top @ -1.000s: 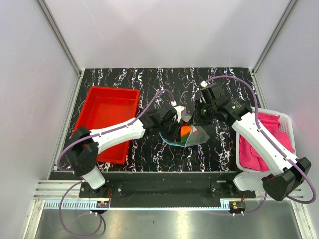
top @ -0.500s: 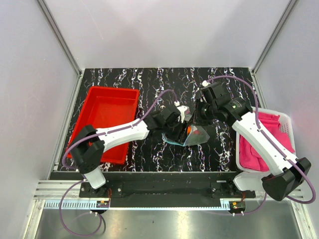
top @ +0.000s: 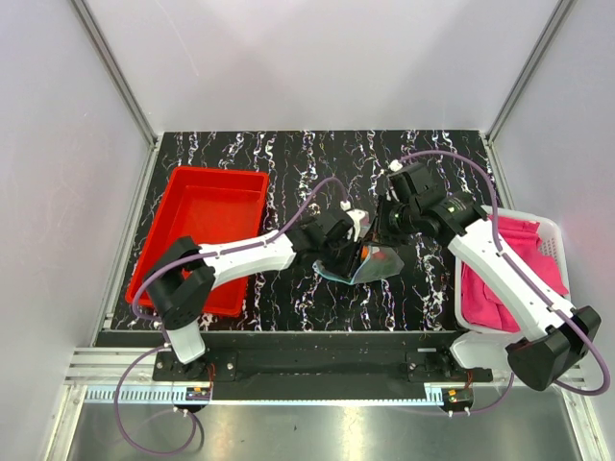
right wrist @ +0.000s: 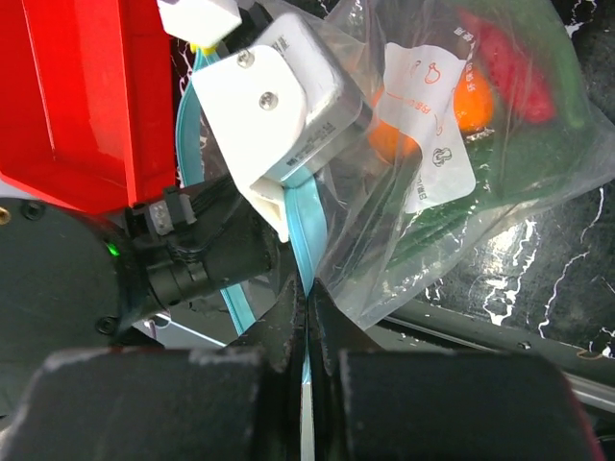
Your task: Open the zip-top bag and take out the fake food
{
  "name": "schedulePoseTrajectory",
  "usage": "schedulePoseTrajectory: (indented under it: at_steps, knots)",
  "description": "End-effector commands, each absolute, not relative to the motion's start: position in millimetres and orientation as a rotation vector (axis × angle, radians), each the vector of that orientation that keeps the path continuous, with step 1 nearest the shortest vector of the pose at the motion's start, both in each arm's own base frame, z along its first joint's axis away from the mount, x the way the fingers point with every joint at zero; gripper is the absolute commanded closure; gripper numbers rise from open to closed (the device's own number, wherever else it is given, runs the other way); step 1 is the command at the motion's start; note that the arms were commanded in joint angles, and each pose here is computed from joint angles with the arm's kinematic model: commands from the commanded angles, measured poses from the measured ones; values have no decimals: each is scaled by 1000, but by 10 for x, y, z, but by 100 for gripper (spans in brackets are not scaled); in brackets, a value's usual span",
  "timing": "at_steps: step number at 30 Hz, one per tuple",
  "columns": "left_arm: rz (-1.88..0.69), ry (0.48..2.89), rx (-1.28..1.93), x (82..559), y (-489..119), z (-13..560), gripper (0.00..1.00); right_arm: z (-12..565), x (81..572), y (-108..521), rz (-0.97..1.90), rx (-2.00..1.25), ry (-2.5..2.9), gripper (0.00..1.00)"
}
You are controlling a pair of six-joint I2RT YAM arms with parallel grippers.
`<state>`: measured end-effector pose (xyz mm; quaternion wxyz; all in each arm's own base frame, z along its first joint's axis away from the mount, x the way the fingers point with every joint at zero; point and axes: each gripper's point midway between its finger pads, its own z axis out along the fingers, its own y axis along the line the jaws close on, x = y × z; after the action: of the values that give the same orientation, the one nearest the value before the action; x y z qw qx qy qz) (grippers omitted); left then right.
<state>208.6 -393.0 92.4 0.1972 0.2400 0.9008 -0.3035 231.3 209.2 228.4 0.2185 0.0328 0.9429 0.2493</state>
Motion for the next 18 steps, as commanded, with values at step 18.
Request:
schedulePoseTrajectory:
  at_steps: [18]
  knots:
    - [-746,2353,825,1980,-3476,2294,100,2242,2351,1463,317,69,2513,100]
